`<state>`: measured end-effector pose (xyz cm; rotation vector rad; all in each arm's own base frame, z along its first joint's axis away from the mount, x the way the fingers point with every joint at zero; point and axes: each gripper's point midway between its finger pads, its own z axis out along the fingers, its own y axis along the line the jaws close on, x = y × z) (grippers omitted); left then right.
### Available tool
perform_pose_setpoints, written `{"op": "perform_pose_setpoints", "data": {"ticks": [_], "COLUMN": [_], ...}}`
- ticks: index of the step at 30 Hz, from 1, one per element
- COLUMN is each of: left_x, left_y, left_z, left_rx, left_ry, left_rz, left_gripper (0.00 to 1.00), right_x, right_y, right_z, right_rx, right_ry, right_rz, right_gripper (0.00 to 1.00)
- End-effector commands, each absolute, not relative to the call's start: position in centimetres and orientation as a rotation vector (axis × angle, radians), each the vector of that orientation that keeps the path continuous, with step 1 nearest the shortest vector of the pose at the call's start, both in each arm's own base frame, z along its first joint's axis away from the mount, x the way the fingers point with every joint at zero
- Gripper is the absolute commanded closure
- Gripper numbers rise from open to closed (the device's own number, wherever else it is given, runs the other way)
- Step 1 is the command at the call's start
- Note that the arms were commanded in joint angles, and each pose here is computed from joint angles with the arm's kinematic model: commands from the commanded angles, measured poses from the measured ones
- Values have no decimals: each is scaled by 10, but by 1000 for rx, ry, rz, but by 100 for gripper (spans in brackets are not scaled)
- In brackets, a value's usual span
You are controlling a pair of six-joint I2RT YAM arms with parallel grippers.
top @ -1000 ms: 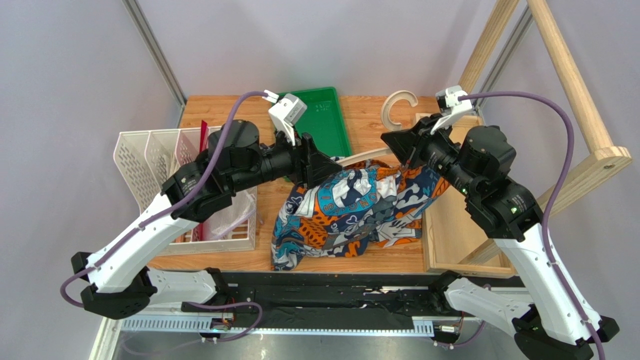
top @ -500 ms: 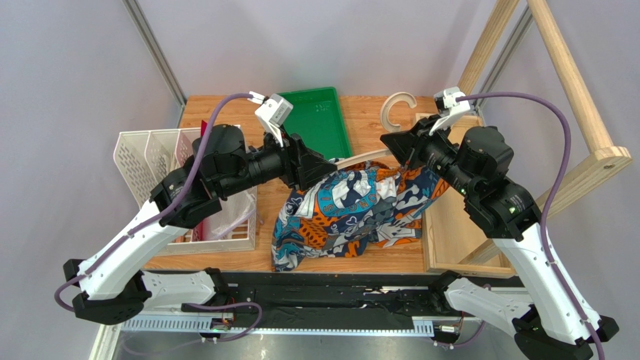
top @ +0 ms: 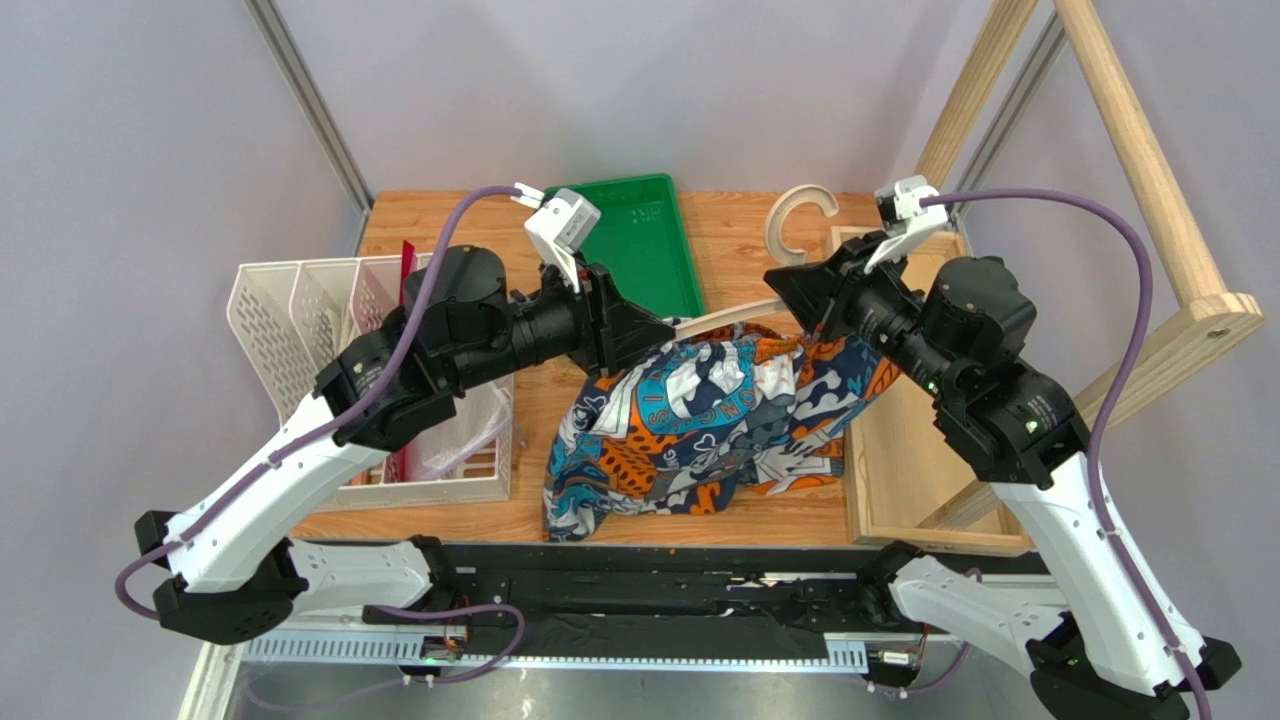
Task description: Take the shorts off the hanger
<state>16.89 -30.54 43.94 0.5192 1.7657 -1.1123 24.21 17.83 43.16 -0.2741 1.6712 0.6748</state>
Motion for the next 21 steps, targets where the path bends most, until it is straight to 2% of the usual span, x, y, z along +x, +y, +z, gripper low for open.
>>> {"op": "perform_pose_setpoints", "data": {"ticks": [1, 2, 3, 13, 21], "left_x": [165, 165, 165, 160, 166], "left_y": [-310, -310, -308, -277, -251], "left_z": [453, 454, 456, 488, 473], "left_rx": [543, 545, 537, 441, 339], "left_ry": [1733, 1728, 1724, 1561, 1578], "left_rz": [-1148, -1150, -1148, -1154, -1075], "left_gripper": [76, 83, 100, 100, 100], "right_x": [232, 232, 232, 243, 239], "right_y": [173, 174, 173, 145, 107], "right_z": [461, 460, 460, 454, 457], "right_rx": [-270, -270, -268, -103, 142], "right_ry": [1582, 1583, 1583, 1588, 1519], "right_rz": [699, 701, 699, 587, 544], "right_gripper": [100, 100, 100, 100, 100]}}
